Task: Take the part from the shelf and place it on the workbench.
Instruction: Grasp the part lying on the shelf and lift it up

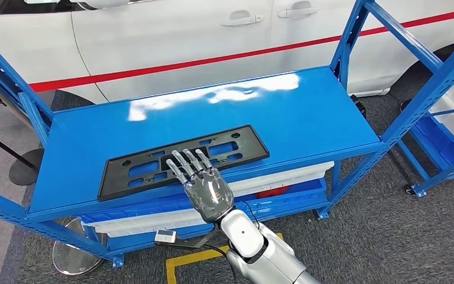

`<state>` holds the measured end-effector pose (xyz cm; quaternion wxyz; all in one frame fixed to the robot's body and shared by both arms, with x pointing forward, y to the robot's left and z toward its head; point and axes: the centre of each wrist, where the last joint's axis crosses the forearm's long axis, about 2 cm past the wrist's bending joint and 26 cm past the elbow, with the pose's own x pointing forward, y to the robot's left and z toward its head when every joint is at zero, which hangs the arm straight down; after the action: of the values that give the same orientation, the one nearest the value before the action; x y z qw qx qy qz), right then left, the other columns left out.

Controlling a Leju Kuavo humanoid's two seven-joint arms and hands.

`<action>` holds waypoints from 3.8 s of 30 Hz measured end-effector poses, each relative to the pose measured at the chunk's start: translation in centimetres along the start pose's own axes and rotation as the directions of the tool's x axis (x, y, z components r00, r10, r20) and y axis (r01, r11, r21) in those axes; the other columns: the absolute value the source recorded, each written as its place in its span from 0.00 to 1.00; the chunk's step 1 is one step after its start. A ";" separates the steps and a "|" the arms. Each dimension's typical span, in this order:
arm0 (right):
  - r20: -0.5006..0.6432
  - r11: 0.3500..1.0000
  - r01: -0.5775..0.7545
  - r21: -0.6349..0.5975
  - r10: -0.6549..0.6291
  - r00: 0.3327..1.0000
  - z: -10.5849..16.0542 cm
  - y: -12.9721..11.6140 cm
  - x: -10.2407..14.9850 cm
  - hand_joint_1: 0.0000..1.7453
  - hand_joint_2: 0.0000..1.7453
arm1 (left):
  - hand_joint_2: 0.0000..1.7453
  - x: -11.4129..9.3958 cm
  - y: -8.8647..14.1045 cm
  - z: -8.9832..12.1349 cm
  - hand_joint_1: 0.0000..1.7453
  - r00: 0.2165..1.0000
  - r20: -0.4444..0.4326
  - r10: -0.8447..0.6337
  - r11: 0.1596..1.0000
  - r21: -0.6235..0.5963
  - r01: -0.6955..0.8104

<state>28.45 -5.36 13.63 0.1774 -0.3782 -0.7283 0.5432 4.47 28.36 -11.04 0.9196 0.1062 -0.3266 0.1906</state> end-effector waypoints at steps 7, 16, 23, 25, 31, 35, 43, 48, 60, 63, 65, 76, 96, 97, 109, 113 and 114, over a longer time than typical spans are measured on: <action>0.005 0.998 0.011 0.063 -0.011 1.000 1.2 1.6 0.4 0.00 1.00 | 0.00 -0.1 0.0 0.1 0.00 1.000 -0.003 0.002 1.000 0.002 -0.002; -0.020 0.998 0.015 0.055 -0.014 1.000 1.1 2.0 0.2 0.00 1.00 | 0.00 0.0 0.0 0.0 0.00 1.000 -0.004 -0.004 1.000 -0.006 0.004; -0.041 0.996 0.015 0.083 -0.012 0.999 1.2 2.6 -0.3 0.00 1.00 | 0.00 -0.1 -0.1 0.1 0.00 1.000 -0.010 -0.010 1.000 -0.014 0.010; -0.044 0.997 0.018 0.081 -0.014 0.999 1.0 2.5 -0.2 0.00 1.00 | 0.00 -0.1 -0.2 0.1 0.00 1.000 -0.010 -0.010 1.000 -0.015 0.010; -0.052 0.996 0.025 0.085 -0.021 0.998 0.6 2.5 -0.1 0.00 1.00 | 0.00 -0.1 -0.2 0.1 0.00 1.000 -0.010 -0.010 1.000 -0.015 0.010; -0.051 0.995 0.027 0.094 -0.022 0.998 0.6 2.7 0.0 0.00 1.00 | 0.00 -0.2 -0.2 0.1 0.00 1.000 -0.013 -0.010 1.000 -0.015 0.010; -0.050 0.994 0.027 0.106 -0.022 0.999 0.5 2.9 0.1 0.00 1.00 | 0.00 -0.1 -0.2 0.1 0.00 1.000 -0.013 -0.009 1.000 -0.016 0.009; -0.050 0.994 0.025 0.107 -0.020 0.999 0.3 2.8 0.0 0.00 1.00 | 0.00 -0.2 -0.3 0.2 0.00 1.000 -0.014 -0.007 1.000 -0.019 0.007; -0.089 0.991 0.025 0.130 -0.014 0.996 -0.8 2.6 -0.9 0.00 1.00 | 0.00 -0.2 -0.5 0.2 0.00 0.999 -0.017 -0.030 0.999 -0.036 0.029; -0.112 0.992 0.020 0.128 -0.006 0.994 -1.9 2.2 -1.5 0.00 1.00 | 0.00 -0.1 -0.4 0.1 0.00 0.999 -0.011 -0.045 0.998 -0.038 0.044; -0.119 0.991 0.019 0.135 -0.002 0.993 -2.1 2.1 -1.7 0.00 1.00 | 0.00 -0.2 -0.4 0.2 0.00 0.999 -0.012 -0.047 0.998 -0.039 0.047; -0.174 0.971 0.022 0.238 0.020 0.985 -4.9 1.4 -3.4 1.00 1.00 | 0.00 -0.1 -0.1 0.0 0.00 0.997 -0.019 -0.079 0.995 -0.057 0.078; -0.167 0.944 0.014 0.330 0.044 0.985 -4.1 2.8 -3.7 1.00 1.00 | 0.00 -0.1 0.0 0.1 0.00 0.996 -0.027 -0.082 0.995 -0.056 0.081; -0.165 0.942 0.011 0.336 0.047 0.985 -4.1 2.9 -3.7 1.00 1.00 | 0.00 -0.2 0.0 0.1 0.00 0.996 -0.028 -0.083 0.995 -0.057 0.081; -0.224 0.898 0.430 0.091 -0.402 0.888 -4.0 1.8 -3.6 1.00 1.00 | 0.00 -0.4 0.1 0.2 0.00 0.997 -0.048 -0.060 0.998 -0.011 0.059; -0.235 0.731 0.667 -0.141 -0.679 0.695 -5.0 -1.3 -4.1 1.00 1.00 | 0.00 -0.6 0.2 0.3 0.00 0.997 -0.060 -0.048 0.999 0.007 0.049; -0.219 0.688 0.701 -0.185 -0.725 0.653 -4.8 -1.8 -4.2 1.00 1.00 | 0.00 -0.6 0.2 0.4 0.00 0.997 -0.063 -0.046 0.999 0.011 0.047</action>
<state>33.78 -5.54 17.60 0.4595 -0.1405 -0.8081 0.3407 3.72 28.24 -11.13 0.9329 0.1133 -0.2939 0.1743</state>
